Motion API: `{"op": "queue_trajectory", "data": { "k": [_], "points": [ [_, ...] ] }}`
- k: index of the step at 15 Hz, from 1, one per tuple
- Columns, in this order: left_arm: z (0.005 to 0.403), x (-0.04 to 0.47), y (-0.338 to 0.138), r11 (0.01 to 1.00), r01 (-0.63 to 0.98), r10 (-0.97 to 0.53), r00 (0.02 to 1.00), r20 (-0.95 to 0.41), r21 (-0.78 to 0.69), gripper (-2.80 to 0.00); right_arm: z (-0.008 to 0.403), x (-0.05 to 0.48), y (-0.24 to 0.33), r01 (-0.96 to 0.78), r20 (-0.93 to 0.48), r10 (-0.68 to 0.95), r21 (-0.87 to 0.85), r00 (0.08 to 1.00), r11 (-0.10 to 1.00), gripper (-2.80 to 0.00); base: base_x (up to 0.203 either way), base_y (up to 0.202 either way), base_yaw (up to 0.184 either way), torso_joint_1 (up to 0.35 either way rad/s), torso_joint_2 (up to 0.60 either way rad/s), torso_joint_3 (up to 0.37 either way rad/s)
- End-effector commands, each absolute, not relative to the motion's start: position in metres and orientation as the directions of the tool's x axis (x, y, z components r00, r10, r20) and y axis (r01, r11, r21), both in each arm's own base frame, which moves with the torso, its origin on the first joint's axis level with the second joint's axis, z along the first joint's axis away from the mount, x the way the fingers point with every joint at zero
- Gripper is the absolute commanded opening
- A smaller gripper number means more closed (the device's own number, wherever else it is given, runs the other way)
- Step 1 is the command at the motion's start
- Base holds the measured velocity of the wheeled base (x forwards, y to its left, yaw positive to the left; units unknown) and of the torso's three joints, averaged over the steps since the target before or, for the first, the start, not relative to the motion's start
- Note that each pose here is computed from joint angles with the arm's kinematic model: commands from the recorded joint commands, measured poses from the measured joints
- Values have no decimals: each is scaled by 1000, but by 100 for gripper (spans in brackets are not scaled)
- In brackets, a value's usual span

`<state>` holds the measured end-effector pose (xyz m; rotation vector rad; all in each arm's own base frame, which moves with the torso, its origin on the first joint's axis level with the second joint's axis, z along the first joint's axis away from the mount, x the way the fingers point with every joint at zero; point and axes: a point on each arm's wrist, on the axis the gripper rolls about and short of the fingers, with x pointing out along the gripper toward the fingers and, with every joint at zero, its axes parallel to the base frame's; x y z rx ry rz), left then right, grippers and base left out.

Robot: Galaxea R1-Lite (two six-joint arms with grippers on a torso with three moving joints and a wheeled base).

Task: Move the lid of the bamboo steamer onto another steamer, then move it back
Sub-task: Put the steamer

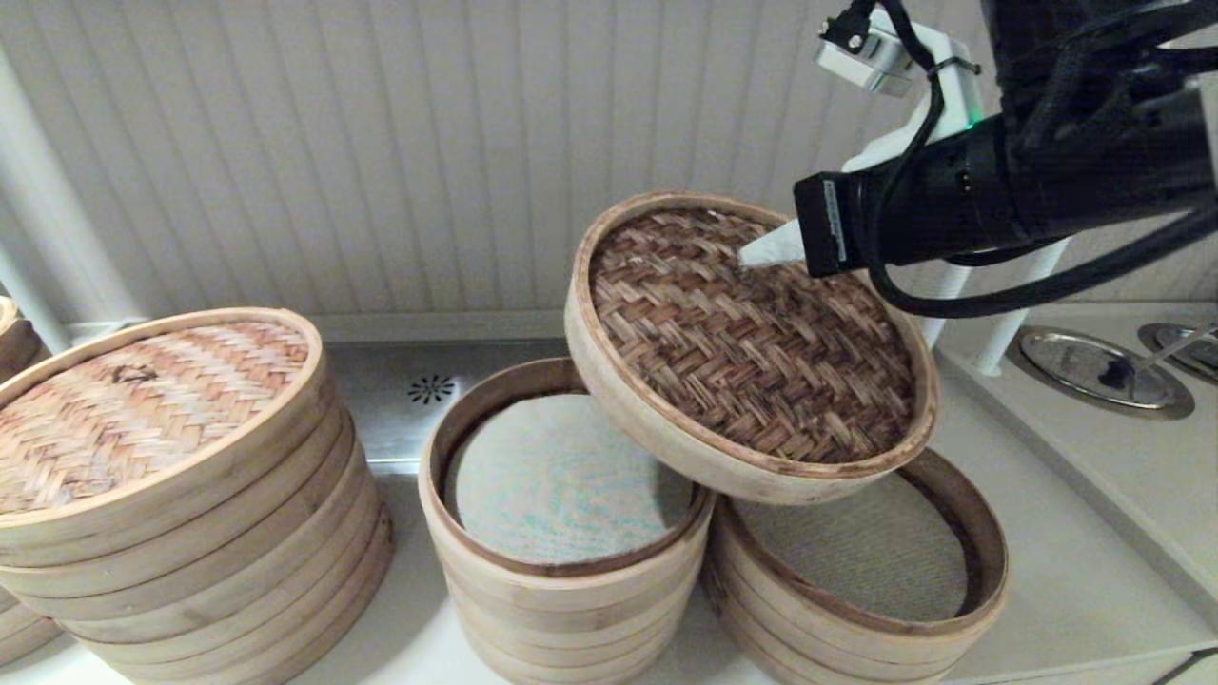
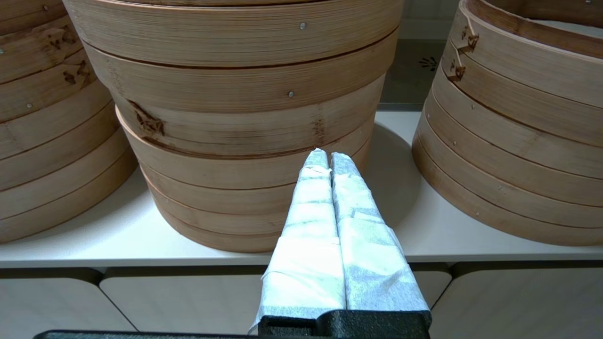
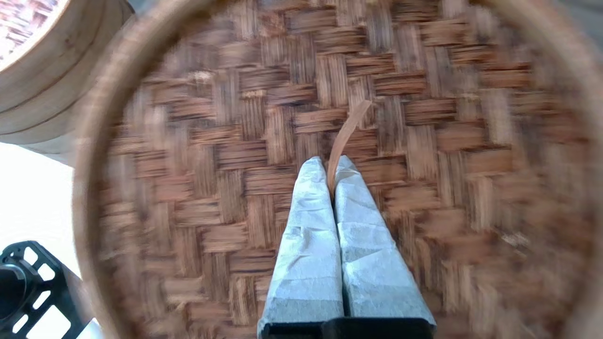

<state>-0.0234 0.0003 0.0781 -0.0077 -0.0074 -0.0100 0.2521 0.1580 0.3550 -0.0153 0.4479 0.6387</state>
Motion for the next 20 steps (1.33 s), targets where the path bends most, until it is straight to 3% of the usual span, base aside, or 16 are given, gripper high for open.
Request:
{"op": "queue_trajectory", "data": {
  "k": [1,10,20],
  "points": [
    [78,-23,0,1000,9,-9,1000,8,-9,-280,344,273,176,-585,-451,571,125,686,801,-280,0,0,0,0,0,0],
    [78,-23,0,1000,9,-9,1000,7,-8,-280,310,285,228,-674,-501,630,120,593,729,-280,0,0,0,0,0,0],
    [78,-23,0,1000,11,-10,1000,8,-8,-280,294,295,260,-755,-446,710,108,545,647,-280,0,0,0,0,0,0]
  ]
}}
